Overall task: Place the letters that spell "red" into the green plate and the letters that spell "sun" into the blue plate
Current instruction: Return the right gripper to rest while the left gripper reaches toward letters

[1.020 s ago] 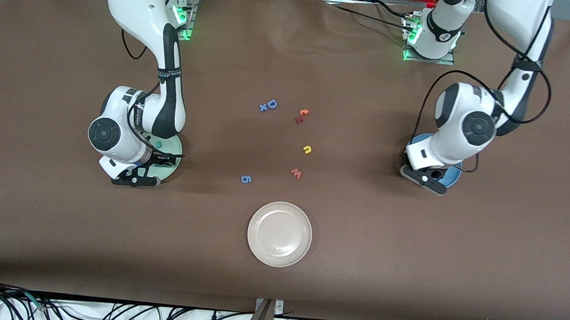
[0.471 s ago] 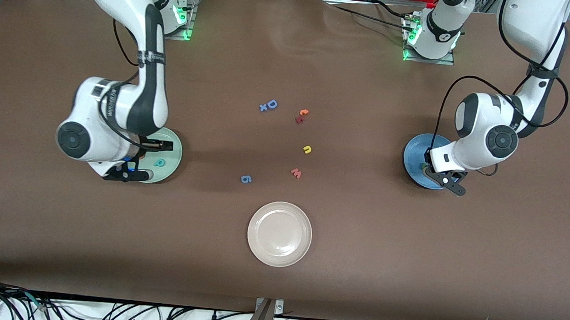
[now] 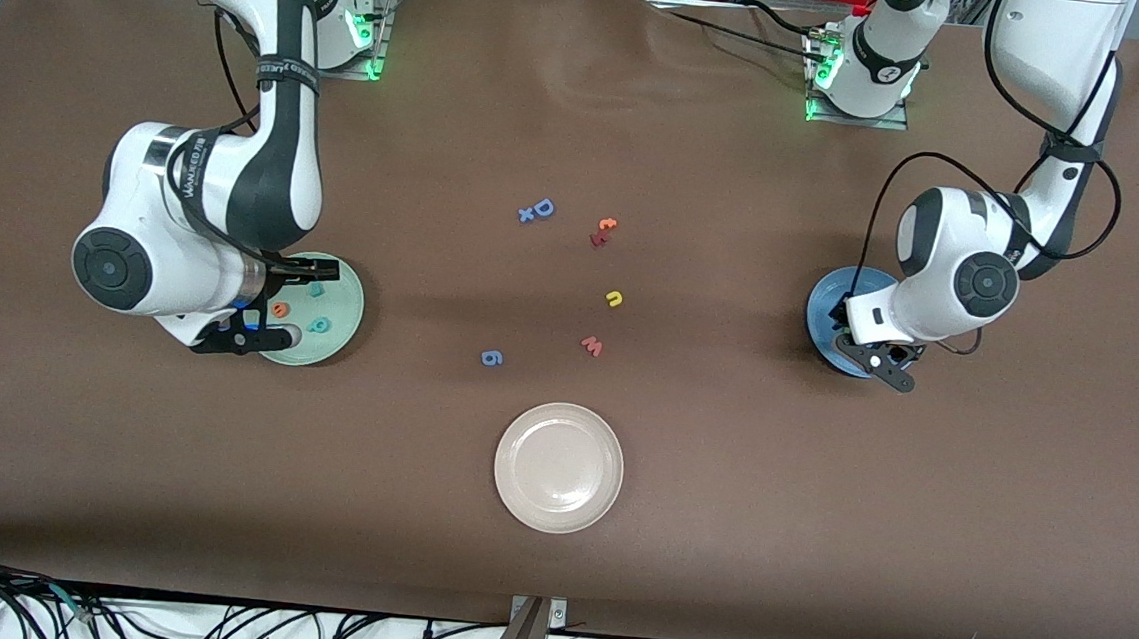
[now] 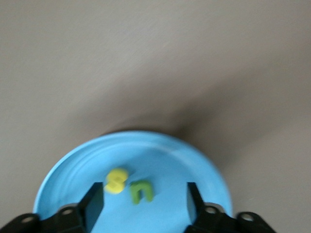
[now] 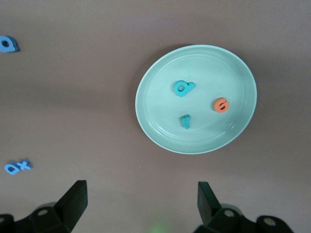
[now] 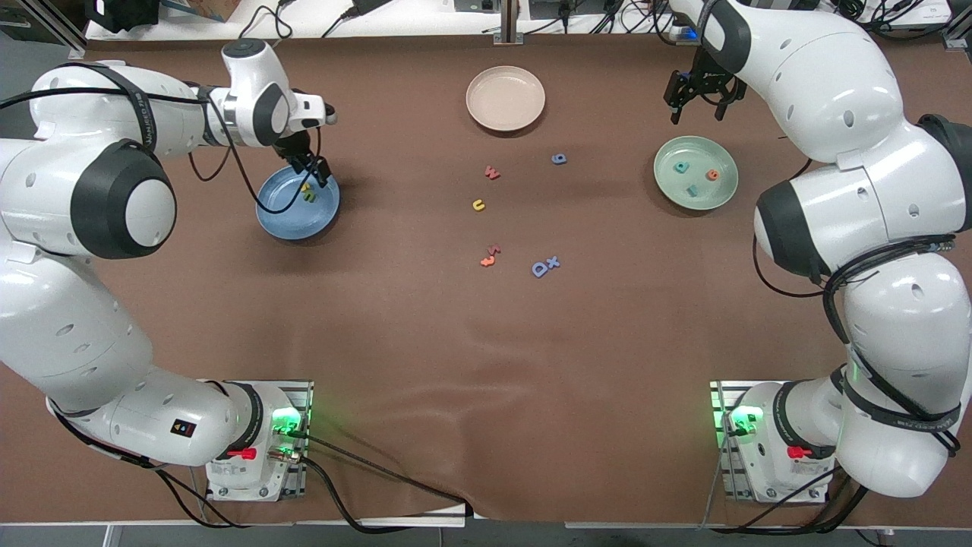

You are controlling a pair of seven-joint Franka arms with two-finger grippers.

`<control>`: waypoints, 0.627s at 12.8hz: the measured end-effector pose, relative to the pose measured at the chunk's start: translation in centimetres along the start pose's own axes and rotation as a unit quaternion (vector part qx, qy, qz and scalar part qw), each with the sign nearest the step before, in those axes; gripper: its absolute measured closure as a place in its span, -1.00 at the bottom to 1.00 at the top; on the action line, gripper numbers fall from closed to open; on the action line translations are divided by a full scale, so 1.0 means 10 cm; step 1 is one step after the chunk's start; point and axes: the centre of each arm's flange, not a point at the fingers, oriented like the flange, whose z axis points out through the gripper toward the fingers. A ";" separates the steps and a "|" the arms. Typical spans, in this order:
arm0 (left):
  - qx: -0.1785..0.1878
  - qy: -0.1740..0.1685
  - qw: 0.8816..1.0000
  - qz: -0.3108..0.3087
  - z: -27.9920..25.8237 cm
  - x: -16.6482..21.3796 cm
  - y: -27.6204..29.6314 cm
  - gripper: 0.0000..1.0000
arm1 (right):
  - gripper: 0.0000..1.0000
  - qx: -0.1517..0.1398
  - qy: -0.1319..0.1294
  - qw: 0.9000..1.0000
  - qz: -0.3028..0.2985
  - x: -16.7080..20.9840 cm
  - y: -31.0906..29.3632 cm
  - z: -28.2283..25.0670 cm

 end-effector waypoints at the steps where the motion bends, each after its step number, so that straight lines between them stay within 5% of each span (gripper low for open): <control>1: -0.011 0.010 1.000 -0.004 -0.04 0.11 0.19 -0.94 | -1.00 -0.015 -0.001 1.000 -0.008 -0.04 -0.07 -0.05; 5: -0.038 0.022 0.996 -0.081 -0.13 0.47 1.25 -1.00 | -1.00 -0.035 0.013 0.999 -0.040 -0.30 -0.08 -0.48; 8: -0.035 0.034 0.995 -0.084 -0.25 0.67 1.89 -1.00 | -1.00 0.005 0.054 0.998 -0.041 -0.57 0.33 -0.99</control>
